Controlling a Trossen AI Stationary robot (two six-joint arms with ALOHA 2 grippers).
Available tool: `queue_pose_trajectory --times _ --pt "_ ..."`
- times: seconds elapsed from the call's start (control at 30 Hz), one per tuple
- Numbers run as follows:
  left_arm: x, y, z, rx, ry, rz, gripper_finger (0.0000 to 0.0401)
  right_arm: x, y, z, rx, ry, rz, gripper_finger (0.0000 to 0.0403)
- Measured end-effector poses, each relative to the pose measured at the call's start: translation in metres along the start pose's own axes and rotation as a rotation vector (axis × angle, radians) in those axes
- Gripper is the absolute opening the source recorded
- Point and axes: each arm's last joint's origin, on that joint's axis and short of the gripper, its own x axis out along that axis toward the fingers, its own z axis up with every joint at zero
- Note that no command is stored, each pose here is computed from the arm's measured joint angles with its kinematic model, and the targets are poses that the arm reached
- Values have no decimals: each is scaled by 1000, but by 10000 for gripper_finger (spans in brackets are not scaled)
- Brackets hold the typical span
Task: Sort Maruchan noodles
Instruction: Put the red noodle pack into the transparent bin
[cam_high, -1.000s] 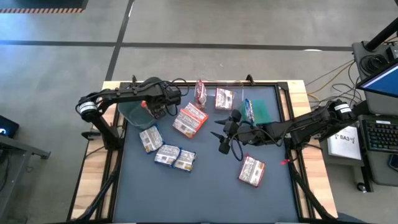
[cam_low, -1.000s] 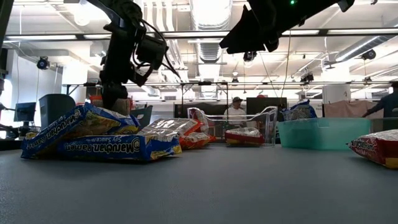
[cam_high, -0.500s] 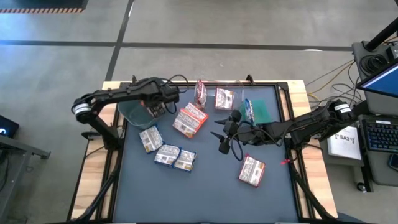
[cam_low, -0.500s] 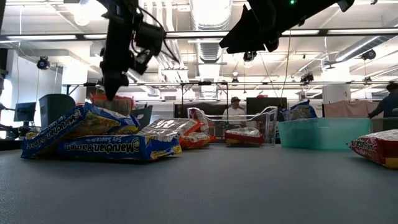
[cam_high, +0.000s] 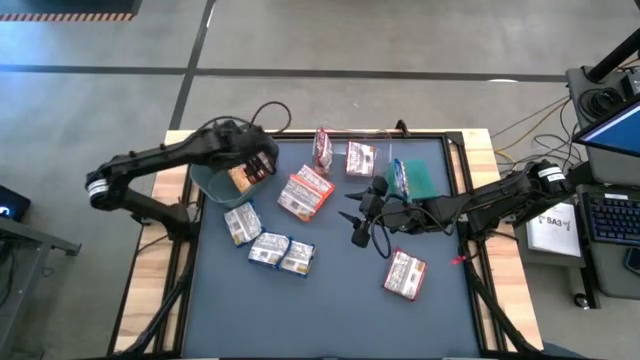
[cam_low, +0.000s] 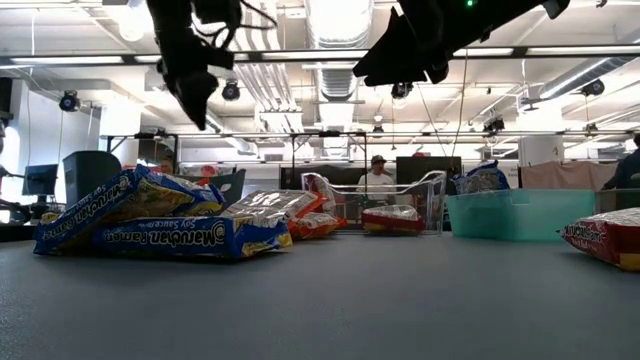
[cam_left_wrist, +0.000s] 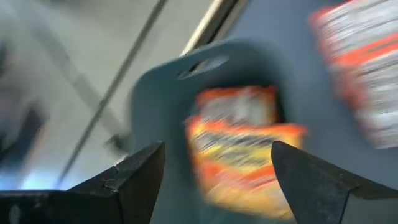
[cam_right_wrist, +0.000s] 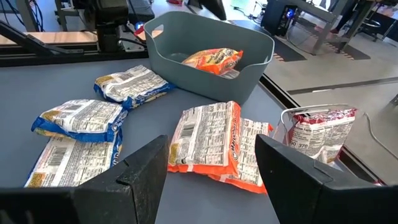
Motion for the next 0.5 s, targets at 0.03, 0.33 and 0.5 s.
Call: queue_pose_trajectory --times 0.03,0.33,0.5 --pt "0 -2 -3 6 -41 -54 274 0 0 0 0 0 0 228" --pt "23 -8 -47 187 -198 -99 206 0 0 0 16 2 0 228" --pt "44 -5 -62 118 -136 -232 97 3 2 -3 8 7 -1 228"
